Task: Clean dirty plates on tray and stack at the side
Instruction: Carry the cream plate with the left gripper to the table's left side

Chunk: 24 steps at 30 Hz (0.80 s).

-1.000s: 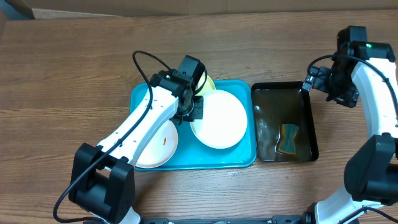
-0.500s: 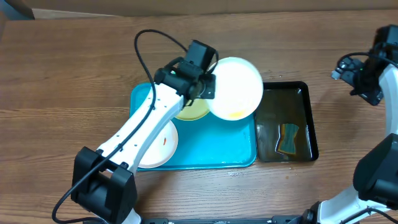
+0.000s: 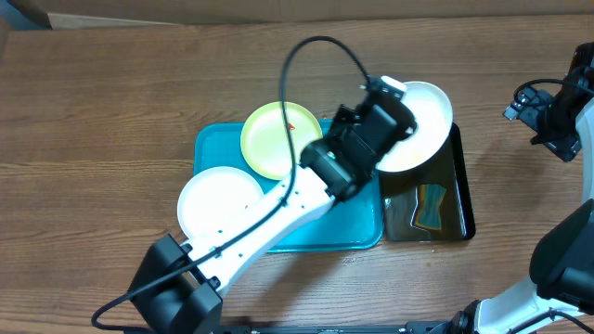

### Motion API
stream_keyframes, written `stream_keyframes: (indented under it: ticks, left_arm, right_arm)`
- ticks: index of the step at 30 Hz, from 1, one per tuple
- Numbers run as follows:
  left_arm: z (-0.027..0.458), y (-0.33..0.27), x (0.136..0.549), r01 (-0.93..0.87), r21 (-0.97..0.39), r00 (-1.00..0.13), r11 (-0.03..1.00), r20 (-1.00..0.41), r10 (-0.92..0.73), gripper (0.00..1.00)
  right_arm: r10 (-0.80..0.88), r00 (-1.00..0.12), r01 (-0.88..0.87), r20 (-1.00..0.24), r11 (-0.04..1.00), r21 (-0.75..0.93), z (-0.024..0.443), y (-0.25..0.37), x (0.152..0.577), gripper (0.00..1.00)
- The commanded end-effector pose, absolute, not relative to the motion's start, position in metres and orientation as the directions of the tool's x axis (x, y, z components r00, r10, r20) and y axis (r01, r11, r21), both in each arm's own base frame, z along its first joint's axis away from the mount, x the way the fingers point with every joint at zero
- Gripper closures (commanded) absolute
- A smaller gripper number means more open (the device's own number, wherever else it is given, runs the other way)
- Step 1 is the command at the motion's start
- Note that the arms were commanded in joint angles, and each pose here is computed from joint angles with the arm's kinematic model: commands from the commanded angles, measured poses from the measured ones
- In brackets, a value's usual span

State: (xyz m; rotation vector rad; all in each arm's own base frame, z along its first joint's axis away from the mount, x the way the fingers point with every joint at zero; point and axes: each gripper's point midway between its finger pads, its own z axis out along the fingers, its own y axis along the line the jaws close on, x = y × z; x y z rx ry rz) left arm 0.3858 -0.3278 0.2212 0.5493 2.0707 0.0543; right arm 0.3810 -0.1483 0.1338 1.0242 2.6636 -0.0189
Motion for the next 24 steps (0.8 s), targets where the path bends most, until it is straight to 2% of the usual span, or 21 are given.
stream_keyframes:
  ticks: [1, 6, 10, 14, 19, 24]
  left_arm:
    - [0.232, -0.326, 0.393, 0.279, 0.511, -0.334, 0.813, -0.742, 0.581, 0.96]
    - [0.252, -0.347, 0.384, 0.174, 0.685, -0.218, 0.708, -0.674, 0.706, 0.96]
    - [0.275, -0.371, 0.370, 0.145, 0.743, -0.119, 0.654, -0.643, 0.757, 0.96]
    - [0.290, -0.384, 0.359, 0.121, 0.749, -0.070, 0.651, -0.648, 0.758, 0.96]
    - [0.293, -0.386, 0.355, 0.110, 0.738, -0.067, 0.666, -0.663, 0.746, 0.96]
    - [0.290, -0.383, 0.356, 0.100, 0.665, -0.089, 0.740, -0.735, 0.673, 0.96]
  right_arm:
    - [0.661, -0.701, 0.666, -0.268, 0.741, 0.085, 0.131, -0.149, 0.382, 0.00]
    - [0.661, -0.701, 0.666, -0.268, 0.741, 0.085, 0.131, -0.149, 0.382, 0.00]
    - [0.661, -0.701, 0.666, -0.268, 0.741, 0.085, 0.131, -0.149, 0.382, 0.00]
    - [0.661, -0.701, 0.666, -0.268, 0.741, 0.085, 0.131, -0.149, 0.382, 0.00]
    - [0.661, -0.701, 0.666, -0.268, 0.741, 0.085, 0.131, -0.149, 0.382, 0.00]
    - [0.661, -0.701, 0.666, -0.268, 0.741, 0.085, 0.131, -0.149, 0.382, 0.00]
